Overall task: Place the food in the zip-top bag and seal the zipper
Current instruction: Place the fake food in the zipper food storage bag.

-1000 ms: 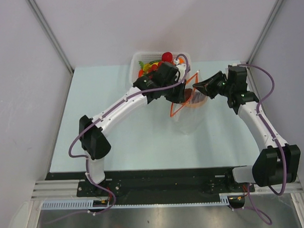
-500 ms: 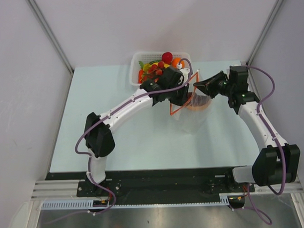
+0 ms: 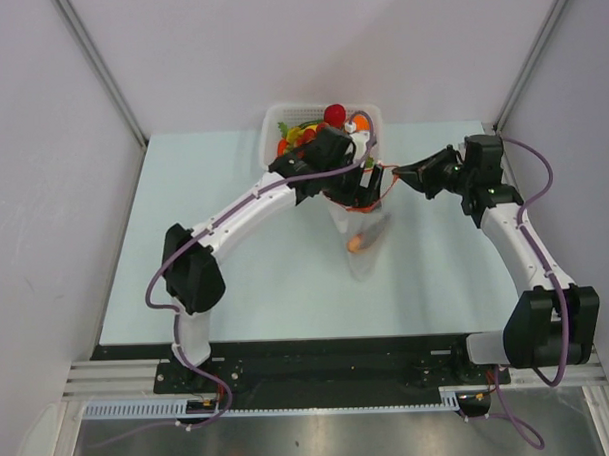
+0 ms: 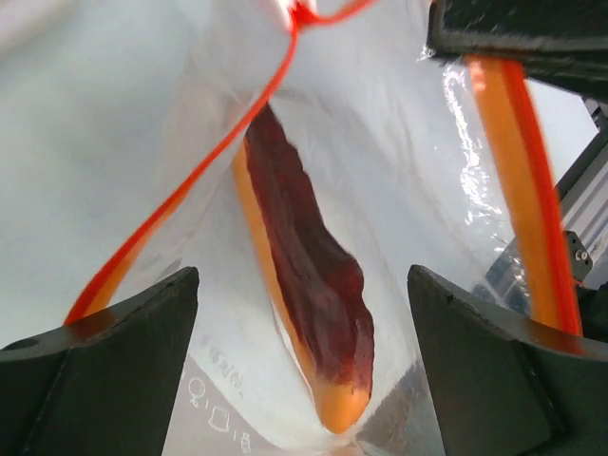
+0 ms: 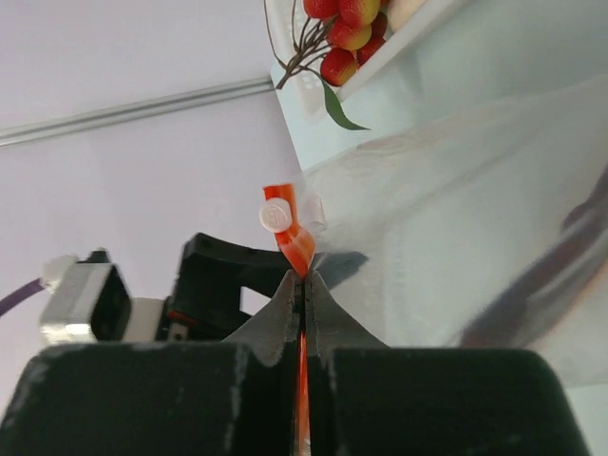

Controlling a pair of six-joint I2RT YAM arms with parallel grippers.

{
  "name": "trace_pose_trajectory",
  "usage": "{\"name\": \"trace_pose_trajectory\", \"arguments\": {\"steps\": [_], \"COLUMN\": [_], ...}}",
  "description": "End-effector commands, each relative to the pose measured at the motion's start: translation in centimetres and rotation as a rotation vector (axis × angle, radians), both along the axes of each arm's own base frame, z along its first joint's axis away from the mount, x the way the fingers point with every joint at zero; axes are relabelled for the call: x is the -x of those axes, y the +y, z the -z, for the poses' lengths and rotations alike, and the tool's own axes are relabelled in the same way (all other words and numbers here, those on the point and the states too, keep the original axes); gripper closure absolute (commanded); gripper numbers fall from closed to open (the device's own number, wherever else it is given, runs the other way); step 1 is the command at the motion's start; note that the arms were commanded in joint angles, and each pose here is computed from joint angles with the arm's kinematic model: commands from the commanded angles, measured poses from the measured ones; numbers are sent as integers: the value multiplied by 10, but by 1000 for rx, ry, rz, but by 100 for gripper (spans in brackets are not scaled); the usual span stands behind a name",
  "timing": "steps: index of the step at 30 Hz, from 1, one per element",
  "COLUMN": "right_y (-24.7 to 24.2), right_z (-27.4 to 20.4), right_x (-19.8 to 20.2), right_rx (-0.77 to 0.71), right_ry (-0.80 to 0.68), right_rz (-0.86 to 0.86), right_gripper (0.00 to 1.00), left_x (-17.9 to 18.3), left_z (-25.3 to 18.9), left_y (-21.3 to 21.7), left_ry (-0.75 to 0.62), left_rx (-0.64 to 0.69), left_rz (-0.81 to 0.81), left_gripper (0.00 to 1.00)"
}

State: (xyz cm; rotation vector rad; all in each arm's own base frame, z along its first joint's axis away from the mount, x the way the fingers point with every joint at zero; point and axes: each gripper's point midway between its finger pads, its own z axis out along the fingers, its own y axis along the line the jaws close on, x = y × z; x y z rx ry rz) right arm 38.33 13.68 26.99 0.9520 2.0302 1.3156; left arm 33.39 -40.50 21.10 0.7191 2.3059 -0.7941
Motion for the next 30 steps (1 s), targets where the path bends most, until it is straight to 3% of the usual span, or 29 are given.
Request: {"name": "trace_pose_trajectory", "arguments": {"steps": [1, 8, 13, 15, 19, 20, 24, 25, 27, 30], "right_y": [-4, 3, 6, 9, 18, 19, 26, 29, 29, 26], "right_z": [-13, -3, -4, -7, -5, -5, -6, -7, -6, -8], "right_x": [1, 16, 26, 28, 35, 36, 40, 41, 40, 41], "right_rx": [11, 104, 172, 195, 235, 240, 256, 267, 290, 350], "right_ry": [-82, -152, -198, -229, -255, -260, -284, -299, -309, -336], "right_rz": [-6, -99, -160, -186, -236, -243, -267, -277, -281, -306], "right_gripper": [100, 100, 100, 100, 100, 100, 100, 100, 100, 100], "left_x": [17, 57, 55, 46, 33, 31, 31, 33, 35, 33], "left_z": [-105, -137, -118, -104, -87, -84, -77, -74, -81, -106], "left_y": [30, 35, 36, 35, 35, 34, 25, 22, 20, 31], "left_ry": [-186, -308, -272, -257, -240, -239, -200, -184, -184, -215], "left_rx": [116, 235, 227, 196, 138, 129, 131, 135, 154, 216], "left_rz": [84, 293, 259, 224, 188, 192, 207, 220, 230, 201], "left_gripper": [7, 8, 6, 10, 29, 51, 73, 84, 92, 92]}}
